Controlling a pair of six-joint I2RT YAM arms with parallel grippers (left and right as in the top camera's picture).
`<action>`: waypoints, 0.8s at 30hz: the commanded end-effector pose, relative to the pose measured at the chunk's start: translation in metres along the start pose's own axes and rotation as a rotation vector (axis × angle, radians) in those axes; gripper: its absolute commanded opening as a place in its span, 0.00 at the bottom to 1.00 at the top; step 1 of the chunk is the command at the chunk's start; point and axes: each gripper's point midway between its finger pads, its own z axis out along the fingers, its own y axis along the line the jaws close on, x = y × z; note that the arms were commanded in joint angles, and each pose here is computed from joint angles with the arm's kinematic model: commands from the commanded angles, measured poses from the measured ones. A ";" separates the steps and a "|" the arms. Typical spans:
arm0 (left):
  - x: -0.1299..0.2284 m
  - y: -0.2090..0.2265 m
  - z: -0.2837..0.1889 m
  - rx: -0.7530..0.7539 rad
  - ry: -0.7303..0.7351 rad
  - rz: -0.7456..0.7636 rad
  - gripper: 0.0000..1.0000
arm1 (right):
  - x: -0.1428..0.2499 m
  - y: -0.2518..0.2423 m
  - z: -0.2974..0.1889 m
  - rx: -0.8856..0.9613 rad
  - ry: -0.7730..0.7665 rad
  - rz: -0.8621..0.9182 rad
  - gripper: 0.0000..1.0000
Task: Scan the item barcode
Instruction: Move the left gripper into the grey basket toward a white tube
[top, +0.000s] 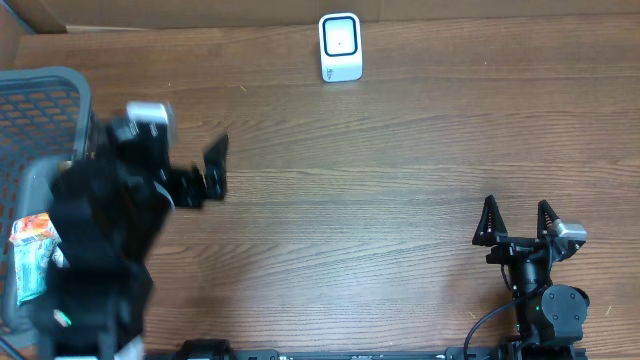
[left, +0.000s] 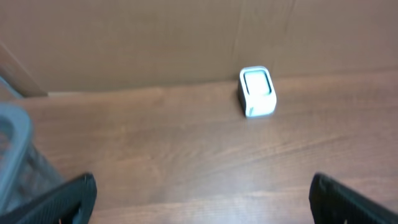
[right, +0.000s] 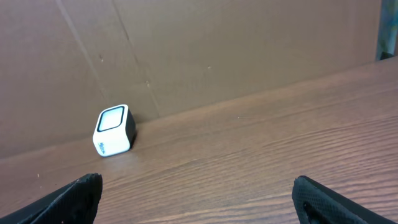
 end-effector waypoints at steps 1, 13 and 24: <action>-0.052 0.004 -0.006 -0.019 0.032 0.039 1.00 | 0.003 0.001 0.000 -0.008 0.003 0.003 1.00; -0.090 0.048 0.018 -0.185 0.093 -0.047 1.00 | 0.004 0.003 0.000 -0.017 0.005 0.003 1.00; -0.045 0.205 -0.029 -0.575 0.112 -0.503 1.00 | 0.005 0.008 0.000 -0.036 0.011 0.002 1.00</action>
